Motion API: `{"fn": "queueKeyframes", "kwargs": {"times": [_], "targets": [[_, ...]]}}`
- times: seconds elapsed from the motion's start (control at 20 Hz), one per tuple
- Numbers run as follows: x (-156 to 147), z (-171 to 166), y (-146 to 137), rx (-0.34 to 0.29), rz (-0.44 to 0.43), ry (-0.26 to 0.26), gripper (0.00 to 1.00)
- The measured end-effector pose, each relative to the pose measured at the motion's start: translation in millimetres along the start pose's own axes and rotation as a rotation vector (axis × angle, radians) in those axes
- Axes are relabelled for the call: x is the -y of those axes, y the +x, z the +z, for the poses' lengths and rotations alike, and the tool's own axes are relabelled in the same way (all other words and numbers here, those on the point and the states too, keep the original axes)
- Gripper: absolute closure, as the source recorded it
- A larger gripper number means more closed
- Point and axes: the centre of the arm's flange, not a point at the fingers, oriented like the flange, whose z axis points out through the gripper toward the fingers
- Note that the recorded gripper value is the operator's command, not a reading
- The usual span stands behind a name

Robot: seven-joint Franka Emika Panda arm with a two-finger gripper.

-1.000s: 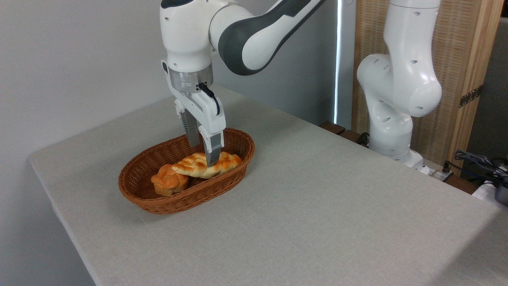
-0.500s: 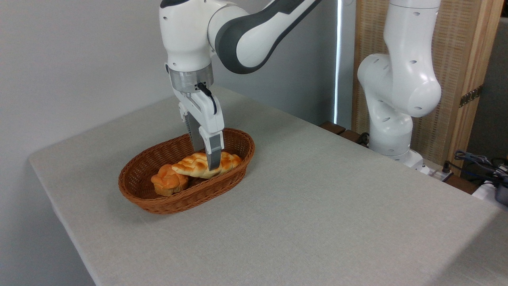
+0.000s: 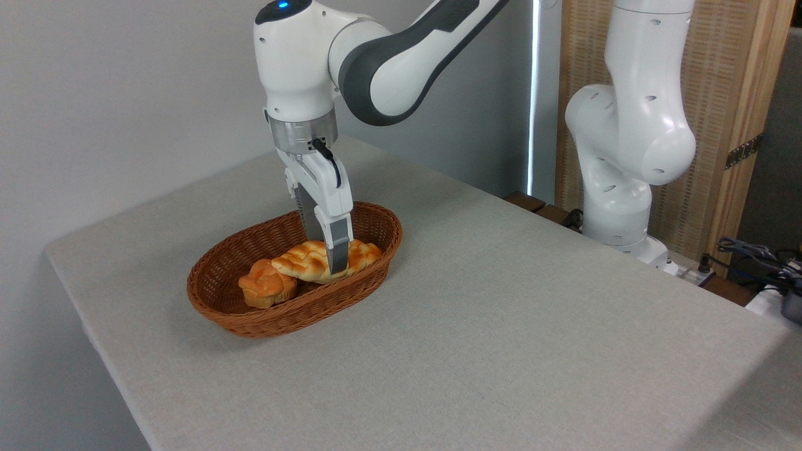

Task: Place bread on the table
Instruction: 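Close the gripper fingers around the braided croissant bread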

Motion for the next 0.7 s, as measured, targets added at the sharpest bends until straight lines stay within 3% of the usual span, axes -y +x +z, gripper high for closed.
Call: {"fn": "queueKeyframes", "kwargs": {"times": [0.15,0.3,0.7], "targets": [[1.0,-0.6,1.1,-0.012,0.0,0.01,0.36],[1.1,0.8,0.8,-0.012,0.0,0.01,0.49],[1.1,0.9,0.8,-0.012,0.0,0.011,0.57]]}}
